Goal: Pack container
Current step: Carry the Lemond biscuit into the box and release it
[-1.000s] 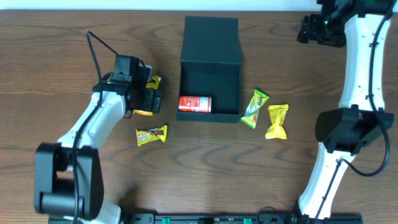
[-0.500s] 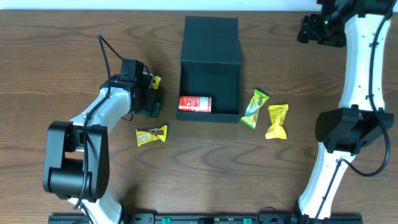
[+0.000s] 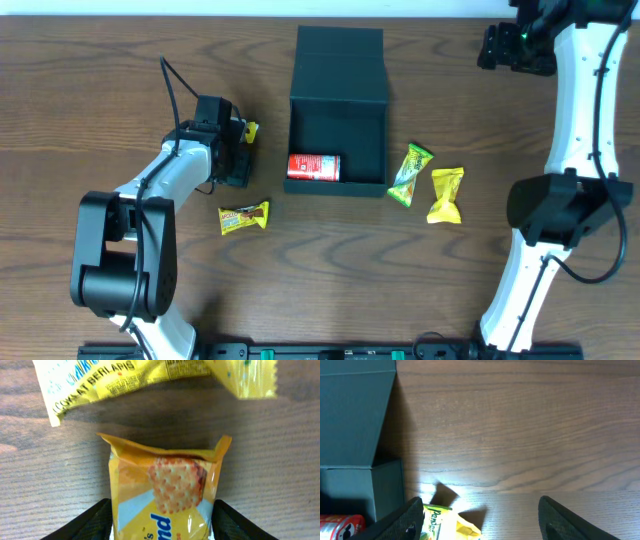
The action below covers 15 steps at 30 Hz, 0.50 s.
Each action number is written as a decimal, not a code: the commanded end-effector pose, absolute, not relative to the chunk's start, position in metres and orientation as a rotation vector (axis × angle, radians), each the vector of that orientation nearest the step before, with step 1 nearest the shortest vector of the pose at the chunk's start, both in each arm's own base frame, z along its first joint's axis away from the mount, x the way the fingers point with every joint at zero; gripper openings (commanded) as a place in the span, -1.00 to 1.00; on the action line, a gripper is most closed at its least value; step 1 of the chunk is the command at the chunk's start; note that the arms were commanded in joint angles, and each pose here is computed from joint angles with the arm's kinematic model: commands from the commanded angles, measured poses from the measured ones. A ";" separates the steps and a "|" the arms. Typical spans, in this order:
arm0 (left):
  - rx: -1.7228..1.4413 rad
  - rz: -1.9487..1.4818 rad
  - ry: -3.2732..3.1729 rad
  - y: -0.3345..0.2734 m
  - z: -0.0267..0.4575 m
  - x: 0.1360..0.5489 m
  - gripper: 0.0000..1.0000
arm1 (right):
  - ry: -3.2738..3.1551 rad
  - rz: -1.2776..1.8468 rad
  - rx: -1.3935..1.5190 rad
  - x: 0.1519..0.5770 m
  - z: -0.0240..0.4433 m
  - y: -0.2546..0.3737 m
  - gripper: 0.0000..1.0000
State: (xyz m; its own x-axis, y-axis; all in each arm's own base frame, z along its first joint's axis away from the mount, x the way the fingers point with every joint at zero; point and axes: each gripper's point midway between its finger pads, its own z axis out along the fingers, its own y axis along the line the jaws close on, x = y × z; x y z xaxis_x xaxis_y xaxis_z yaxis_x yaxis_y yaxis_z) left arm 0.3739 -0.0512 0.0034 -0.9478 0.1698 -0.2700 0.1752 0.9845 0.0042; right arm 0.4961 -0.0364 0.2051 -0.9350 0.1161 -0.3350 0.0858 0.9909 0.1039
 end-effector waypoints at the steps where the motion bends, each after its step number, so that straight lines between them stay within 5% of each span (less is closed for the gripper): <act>1: 0.144 -0.025 2.851 -0.049 0.006 0.382 0.24 | 2.778 0.129 0.112 0.496 0.210 -0.032 0.47; 15: 0.117 -0.036 2.842 -0.051 0.011 0.387 -0.19 | 2.777 0.119 0.109 0.496 0.210 -0.033 0.46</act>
